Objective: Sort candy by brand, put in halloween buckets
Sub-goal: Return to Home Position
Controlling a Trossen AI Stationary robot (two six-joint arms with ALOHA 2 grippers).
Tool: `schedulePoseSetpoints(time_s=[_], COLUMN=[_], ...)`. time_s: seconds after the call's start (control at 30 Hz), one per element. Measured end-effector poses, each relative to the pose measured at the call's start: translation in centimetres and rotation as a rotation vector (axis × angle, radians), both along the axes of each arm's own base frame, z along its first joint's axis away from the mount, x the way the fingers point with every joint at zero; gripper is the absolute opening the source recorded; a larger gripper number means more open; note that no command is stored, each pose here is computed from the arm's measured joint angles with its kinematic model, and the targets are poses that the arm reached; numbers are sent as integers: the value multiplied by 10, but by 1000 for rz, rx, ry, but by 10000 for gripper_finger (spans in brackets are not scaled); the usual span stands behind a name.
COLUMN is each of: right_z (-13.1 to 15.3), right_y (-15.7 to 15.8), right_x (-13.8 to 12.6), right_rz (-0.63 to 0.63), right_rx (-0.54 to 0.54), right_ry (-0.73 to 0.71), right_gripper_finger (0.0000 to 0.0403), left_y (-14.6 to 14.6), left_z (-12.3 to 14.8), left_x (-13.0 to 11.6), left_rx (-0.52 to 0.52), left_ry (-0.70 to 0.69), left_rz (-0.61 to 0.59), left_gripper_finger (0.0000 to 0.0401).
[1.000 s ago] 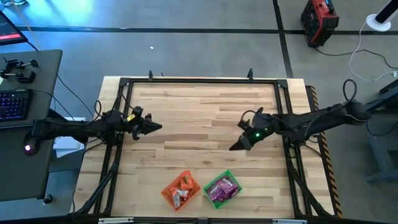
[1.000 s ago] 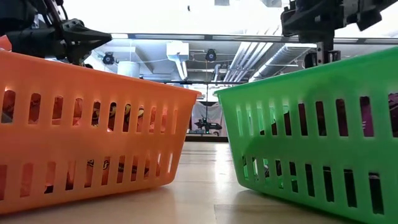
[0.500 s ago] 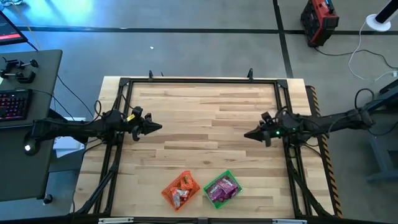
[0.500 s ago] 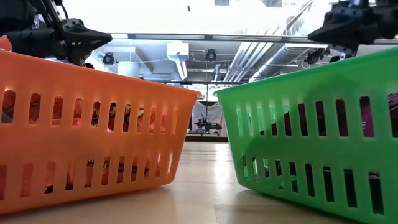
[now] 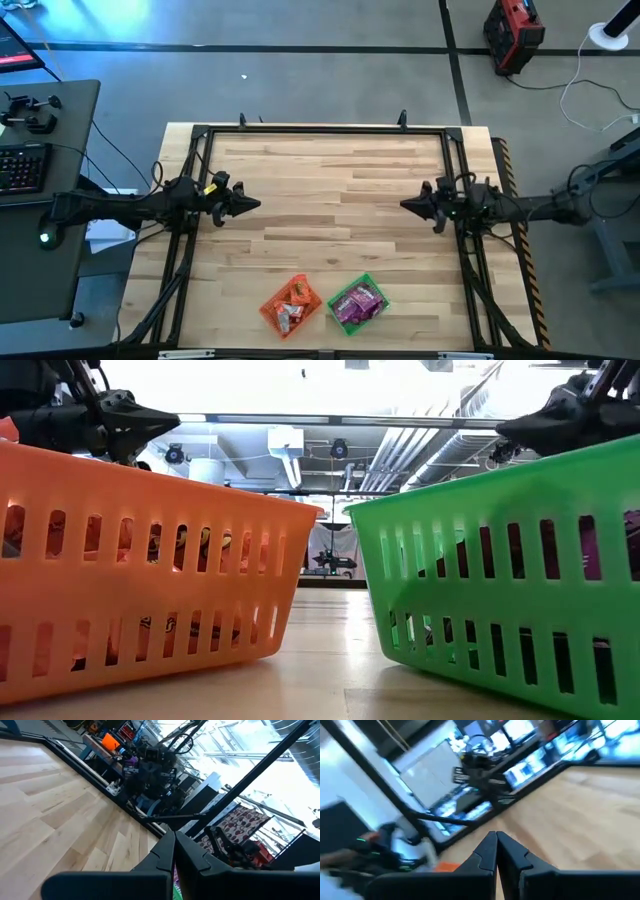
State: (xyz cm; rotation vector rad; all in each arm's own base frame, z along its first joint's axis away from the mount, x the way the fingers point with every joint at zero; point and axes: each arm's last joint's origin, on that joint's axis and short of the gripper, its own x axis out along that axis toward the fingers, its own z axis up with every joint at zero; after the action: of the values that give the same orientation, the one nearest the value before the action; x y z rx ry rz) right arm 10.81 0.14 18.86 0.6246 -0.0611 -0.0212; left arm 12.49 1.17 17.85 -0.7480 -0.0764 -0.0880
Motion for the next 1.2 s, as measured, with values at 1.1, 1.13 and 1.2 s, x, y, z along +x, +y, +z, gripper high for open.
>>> schedulePoseSetpoints(time_s=[1.1,1.13,1.2], right_z=[-36,-36,-36], right_y=[-5,-5,-5], right_x=[0,0,0], right_rz=[6,6,7], right_rx=[-174,-174,-174], right_ry=[223,223,223], right_gripper_finger=[0,0,0], left_y=[-5,-5,-6], left_z=[-2,-2,-2], left_x=[-29,-29,-29], left_rx=[1,0,1], left_ry=[-8,-4,-3], left_rz=[-10,-14,-17], left_gripper_finger=[0,0,0])
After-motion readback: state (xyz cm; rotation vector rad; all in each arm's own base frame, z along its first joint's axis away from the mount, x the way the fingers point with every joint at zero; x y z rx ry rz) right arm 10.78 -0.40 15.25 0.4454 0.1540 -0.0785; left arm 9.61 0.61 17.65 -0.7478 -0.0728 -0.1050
